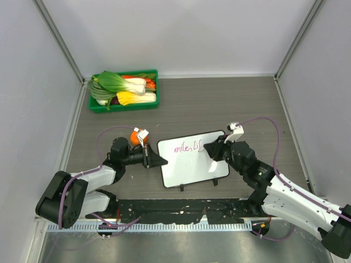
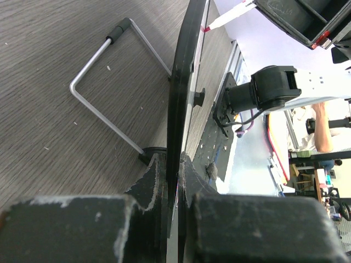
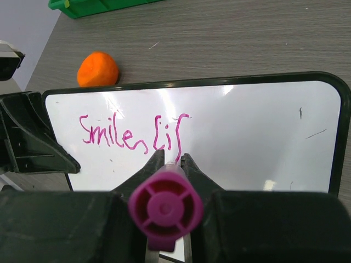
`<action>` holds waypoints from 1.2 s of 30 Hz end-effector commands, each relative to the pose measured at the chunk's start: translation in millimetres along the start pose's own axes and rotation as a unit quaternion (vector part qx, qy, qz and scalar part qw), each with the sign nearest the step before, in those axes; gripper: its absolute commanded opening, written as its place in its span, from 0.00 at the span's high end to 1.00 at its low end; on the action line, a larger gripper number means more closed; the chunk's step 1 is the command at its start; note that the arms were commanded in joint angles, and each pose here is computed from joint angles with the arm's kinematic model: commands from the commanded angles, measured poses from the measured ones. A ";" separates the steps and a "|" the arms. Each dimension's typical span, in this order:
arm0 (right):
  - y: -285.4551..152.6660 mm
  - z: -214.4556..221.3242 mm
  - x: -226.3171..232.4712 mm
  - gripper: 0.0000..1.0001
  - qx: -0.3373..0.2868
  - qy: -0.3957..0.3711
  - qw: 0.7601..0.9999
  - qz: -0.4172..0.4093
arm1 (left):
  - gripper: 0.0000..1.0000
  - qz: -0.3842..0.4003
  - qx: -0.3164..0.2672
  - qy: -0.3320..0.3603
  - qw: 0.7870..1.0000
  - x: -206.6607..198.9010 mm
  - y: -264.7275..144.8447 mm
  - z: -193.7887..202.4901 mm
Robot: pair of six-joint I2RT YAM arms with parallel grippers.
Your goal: Write a sentence on the whiteboard
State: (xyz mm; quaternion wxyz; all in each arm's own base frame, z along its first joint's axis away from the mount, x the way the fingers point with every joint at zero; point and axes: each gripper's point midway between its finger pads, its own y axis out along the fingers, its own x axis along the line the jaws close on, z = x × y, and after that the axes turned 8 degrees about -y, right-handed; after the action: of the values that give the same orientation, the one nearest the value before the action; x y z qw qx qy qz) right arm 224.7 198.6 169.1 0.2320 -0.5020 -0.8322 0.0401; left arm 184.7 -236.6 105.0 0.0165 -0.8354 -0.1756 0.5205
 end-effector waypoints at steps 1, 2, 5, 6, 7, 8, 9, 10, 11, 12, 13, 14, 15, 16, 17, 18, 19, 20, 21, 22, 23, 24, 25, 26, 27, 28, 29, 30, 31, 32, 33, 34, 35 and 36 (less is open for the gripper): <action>-3.4 -14.9 10.6 0.99 -0.021 0.009 0.999 -0.024 | 1.00 -0.056 -0.027 0.019 0.998 26.8 0.2 -6.7; -4.4 -21.0 13.9 0.99 -0.028 0.012 0.999 -0.030 | 1.00 -0.056 -0.028 0.018 0.998 26.9 0.2 -6.8; -6.8 -40.4 21.6 0.99 -0.057 0.019 0.997 -0.041 | 1.00 -0.058 -0.027 0.016 0.998 28.1 0.2 -6.1; -6.5 -45.7 21.0 0.99 -0.064 0.018 0.997 -0.036 | 1.00 -0.057 -0.028 0.017 0.998 27.6 0.4 -6.8; -5.7 -49.6 21.4 0.99 -0.069 0.018 0.997 -0.035 | 1.00 -0.057 -0.028 0.017 0.998 27.6 0.4 -6.8; -5.4 -54.3 20.6 0.99 -0.077 0.014 0.996 -0.031 | 1.00 -0.057 -0.029 0.018 0.998 27.5 0.1 -7.4; -3.3 -55.6 20.2 0.99 -0.079 0.010 0.996 -0.028 | 1.00 -0.057 -0.028 0.017 0.998 27.8 0.3 -6.6; -2.4 -58.8 20.3 0.99 -0.082 0.010 0.996 -0.026 | 1.00 -0.058 -0.029 0.017 0.998 27.8 0.4 -7.0; 0.4 -58.2 18.5 0.99 -0.079 0.007 0.997 -0.021 | 1.00 -0.058 -0.028 0.016 0.998 28.6 0.6 -6.6; 2.9 -59.2 17.0 0.99 -0.078 0.006 0.997 -0.015 | 1.00 -0.059 -0.029 0.016 0.998 28.7 0.7 -7.1; 3.7 -60.2 16.2 0.99 -0.079 0.004 0.997 -0.012 | 1.00 -0.057 -0.028 0.016 0.998 28.3 0.9 -7.0; 5.1 -59.6 13.5 0.99 -0.078 0.002 0.997 -0.006 | 1.00 -0.057 -0.026 0.016 0.998 28.4 1.1 -6.6; 5.8 -58.4 11.5 0.99 -0.077 0.000 0.997 -0.002 | 1.00 -0.057 -0.027 0.016 0.998 28.5 1.2 -7.0; 6.4 -58.7 8.8 0.99 -0.079 0.000 0.997 0.004 | 1.00 -0.057 -0.027 0.016 0.998 28.5 1.2 -7.0; 7.2 -57.3 6.3 0.99 -0.077 -0.001 0.997 0.009 | 1.00 -0.058 -0.027 0.016 0.998 29.0 1.0 -6.6; 7.9 -56.5 4.2 0.99 -0.076 -0.001 0.997 0.012 | 1.00 -0.058 -0.028 0.015 0.998 29.0 1.1 -7.0; 8.7 -54.5 3.3 0.99 -0.073 -0.001 0.997 0.013 | 1.00 -0.058 -0.027 0.015 0.998 28.8 1.3 -7.2; 8.8 -52.6 2.7 0.99 -0.070 -0.001 0.997 0.014 | 1.00 -0.058 -0.027 0.016 0.998 29.1 1.3 -7.0; 9.5 -49.2 0.7 0.99 -0.066 -0.006 0.998 0.017 | 1.00 -0.058 -0.026 0.014 0.998 29.3 1.4 -6.7; 9.8 -47.4 -0.9 0.99 -0.065 -0.007 0.998 0.019 | 1.00 -0.058 -0.026 0.015 0.998 29.1 1.5 -6.9; 10.1 -44.5 -2.7 0.99 -0.061 -0.007 0.998 0.022 | 1.00 -0.058 -0.026 0.014 0.998 29.2 1.4 -6.6; 10.8 -42.8 -3.6 0.99 -0.058 -0.007 0.998 0.023 | 1.00 -0.058 -0.026 0.014 0.998 29.5 1.4 -6.4; 11.7 -39.8 -4.4 0.99 -0.054 -0.008 0.998 0.024 | 1.00 -0.058 -0.025 0.014 0.998 29.5 1.7 -6.0; 11.7 -37.1 -6.9 0.99 -0.049 -0.010 0.998 0.028 | 1.00 -0.059 -0.025 0.013 0.998 30.0 1.6 -6.2; 12.1 -34.3 -8.2 0.99 -0.046 -0.011 0.998 0.031 | 1.00 -0.057 -0.025 0.013 0.998 29.2 1.9 -6.2; 12.3 -31.8 -11.9 0.99 -0.045 -0.012 0.998 0.037 | 1.00 -0.058 -0.024 0.013 0.998 29.4 1.9 -6.0; 11.6 -31.0 -13.9 0.99 -0.044 -0.013 0.998 0.041 | 1.00 -0.057 -0.026 0.014 0.998 29.2 1.7 -6.7; 11.4 -30.5 -16.4 0.99 -0.044 -0.013 0.998 0.046 | 1.00 -0.058 -0.025 0.014 0.998 29.5 1.5 -6.2; 9.7 -31.5 -17.8 0.99 -0.045 -0.013 0.998 0.048 | 1.00 -0.058 -0.026 0.015 0.998 29.0 1.4 -6.8; 8.9 -34.1 -19.9 0.99 -0.050 -0.011 0.997 0.055 | 1.00 -0.059 -0.026 0.013 0.998 29.6 1.5 -5.9; 6.7 -31.8 -24.4 0.99 -0.044 -0.017 0.997 0.063 | 1.00 -0.058 -0.027 0.015 0.998 29.4 1.5 -7.0; 6.1 -32.5 -25.1 0.99 -0.046 -0.016 0.997 0.065 | 1.00 -0.059 -0.027 0.014 0.998 29.6 1.5 -6.8; 5.0 -34.5 -25.1 0.99 -0.049 -0.017 0.997 0.064 | 1.00 -0.058 -0.026 0.014 0.998 29.5 1.4 -6.4; 4.6 -35.4 -24.3 0.99 -0.051 -0.017 0.997 0.063 | 1.00 -0.058 -0.026 0.015 0.998 28.9 1.3 -6.8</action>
State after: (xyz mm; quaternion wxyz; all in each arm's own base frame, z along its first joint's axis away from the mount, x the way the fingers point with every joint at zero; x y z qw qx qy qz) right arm 247.7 189.3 187.8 0.2083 -0.5351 -0.8185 0.0207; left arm 185.5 -237.2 103.5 0.0166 -0.8350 -0.1745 0.5216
